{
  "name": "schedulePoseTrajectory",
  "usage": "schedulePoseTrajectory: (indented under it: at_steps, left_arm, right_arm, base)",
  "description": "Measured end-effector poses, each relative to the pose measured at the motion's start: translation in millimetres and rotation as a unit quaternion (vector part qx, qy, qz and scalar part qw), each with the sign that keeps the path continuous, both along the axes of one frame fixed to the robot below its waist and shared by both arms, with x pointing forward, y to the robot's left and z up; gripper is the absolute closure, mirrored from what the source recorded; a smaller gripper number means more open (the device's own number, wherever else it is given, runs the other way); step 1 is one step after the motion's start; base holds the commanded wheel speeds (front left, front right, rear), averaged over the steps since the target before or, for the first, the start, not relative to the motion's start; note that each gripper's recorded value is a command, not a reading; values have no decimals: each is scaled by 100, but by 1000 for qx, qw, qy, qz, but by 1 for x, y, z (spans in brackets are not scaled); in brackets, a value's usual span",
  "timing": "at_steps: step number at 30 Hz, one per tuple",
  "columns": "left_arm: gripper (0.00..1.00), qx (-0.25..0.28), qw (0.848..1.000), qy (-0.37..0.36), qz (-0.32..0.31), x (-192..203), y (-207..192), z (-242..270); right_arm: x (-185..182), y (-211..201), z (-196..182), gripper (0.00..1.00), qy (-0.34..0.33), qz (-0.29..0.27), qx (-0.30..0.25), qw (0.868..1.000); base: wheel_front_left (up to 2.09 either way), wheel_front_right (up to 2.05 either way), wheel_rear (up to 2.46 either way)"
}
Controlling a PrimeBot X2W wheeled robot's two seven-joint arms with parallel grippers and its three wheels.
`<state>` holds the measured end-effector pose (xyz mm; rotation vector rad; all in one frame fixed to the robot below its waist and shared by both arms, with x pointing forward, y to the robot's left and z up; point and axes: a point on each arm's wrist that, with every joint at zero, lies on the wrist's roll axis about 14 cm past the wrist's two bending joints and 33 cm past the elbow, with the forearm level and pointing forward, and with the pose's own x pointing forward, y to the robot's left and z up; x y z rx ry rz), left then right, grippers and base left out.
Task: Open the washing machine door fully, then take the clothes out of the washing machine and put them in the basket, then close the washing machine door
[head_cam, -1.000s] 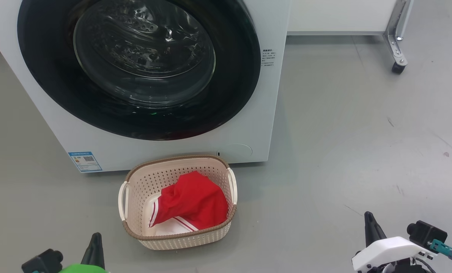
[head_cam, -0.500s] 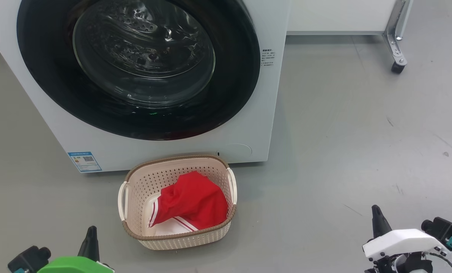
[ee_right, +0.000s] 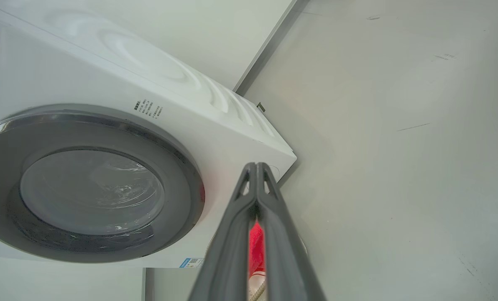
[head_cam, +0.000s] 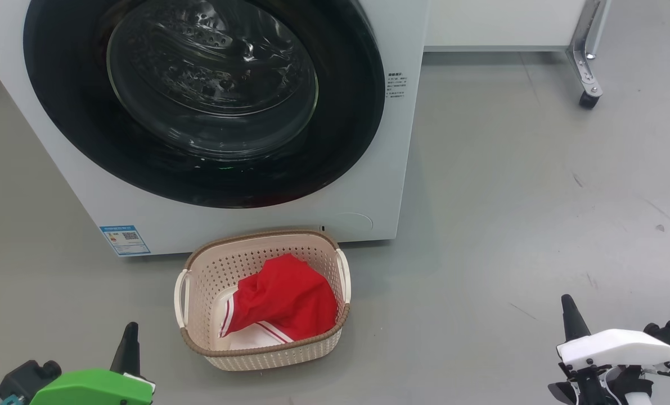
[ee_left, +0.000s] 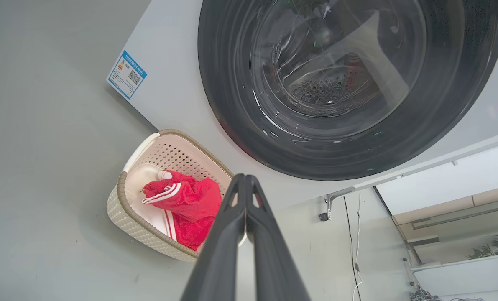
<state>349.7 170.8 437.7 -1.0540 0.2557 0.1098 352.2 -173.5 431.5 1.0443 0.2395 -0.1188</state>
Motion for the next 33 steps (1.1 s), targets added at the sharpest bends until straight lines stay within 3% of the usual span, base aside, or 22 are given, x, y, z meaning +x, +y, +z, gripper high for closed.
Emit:
schedulePoseTrajectory:
  at_steps: [18, 33]
  left_arm:
    - [100, -117, 993, -22, 25, 10, 7, 13]
    - [100, -216, 974, -59, 42, 22, 15, 32]
  right_arm:
    - [12, -14, 19, 100, -28, -36, 118, 992]
    - [20, -27, 37, 100, -62, -62, 222, 971]
  base:
    - [0, 0, 0]
    - [0, 0, 0]
